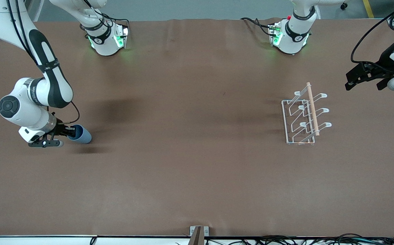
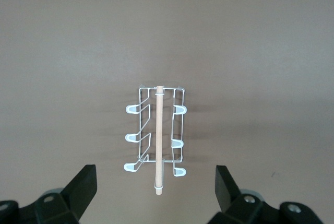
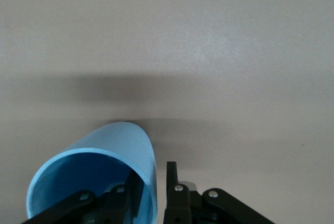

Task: Hang cup on cup holder
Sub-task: 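Carry the blue cup with the right gripper toward the table middle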

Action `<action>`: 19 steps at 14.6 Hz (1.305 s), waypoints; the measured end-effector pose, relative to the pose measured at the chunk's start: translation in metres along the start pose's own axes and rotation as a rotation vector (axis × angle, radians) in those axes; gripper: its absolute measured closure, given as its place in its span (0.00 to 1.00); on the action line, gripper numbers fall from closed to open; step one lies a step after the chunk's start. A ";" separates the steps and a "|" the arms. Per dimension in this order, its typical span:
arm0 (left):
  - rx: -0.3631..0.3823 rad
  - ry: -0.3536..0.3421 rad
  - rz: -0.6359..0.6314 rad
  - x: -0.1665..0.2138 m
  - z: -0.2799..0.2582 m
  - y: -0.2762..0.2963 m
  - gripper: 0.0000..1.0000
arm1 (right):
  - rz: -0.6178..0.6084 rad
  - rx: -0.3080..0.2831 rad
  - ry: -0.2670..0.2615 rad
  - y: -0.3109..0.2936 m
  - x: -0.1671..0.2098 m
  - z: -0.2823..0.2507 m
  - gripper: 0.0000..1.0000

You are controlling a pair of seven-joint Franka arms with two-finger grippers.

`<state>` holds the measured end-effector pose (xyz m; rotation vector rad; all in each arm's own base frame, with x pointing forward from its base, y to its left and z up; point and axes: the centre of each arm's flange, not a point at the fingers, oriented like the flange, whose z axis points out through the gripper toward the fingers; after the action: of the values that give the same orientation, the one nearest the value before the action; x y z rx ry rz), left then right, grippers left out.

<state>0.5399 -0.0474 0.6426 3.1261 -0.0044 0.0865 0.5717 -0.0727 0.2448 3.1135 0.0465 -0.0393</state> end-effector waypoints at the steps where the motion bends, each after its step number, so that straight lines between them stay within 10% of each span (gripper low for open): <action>1: 0.000 0.000 0.000 0.000 0.000 0.000 0.00 | 0.001 0.000 0.003 0.000 0.001 -0.002 0.76; 4: 0.000 0.000 0.000 0.000 0.000 0.000 0.00 | 0.021 0.016 -0.013 0.001 0.007 -0.010 0.94; 14: 0.000 0.000 0.000 0.000 0.000 0.000 0.00 | 0.029 0.082 -0.073 -0.009 0.035 -0.115 0.95; 19: 0.000 0.001 0.005 0.000 0.000 0.000 0.00 | 0.105 0.381 -0.007 -0.055 0.031 -0.186 0.95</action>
<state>0.5398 -0.0478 0.6428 3.1261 -0.0124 0.0875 0.6052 -0.0116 0.4284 3.4897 -0.1423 -0.0640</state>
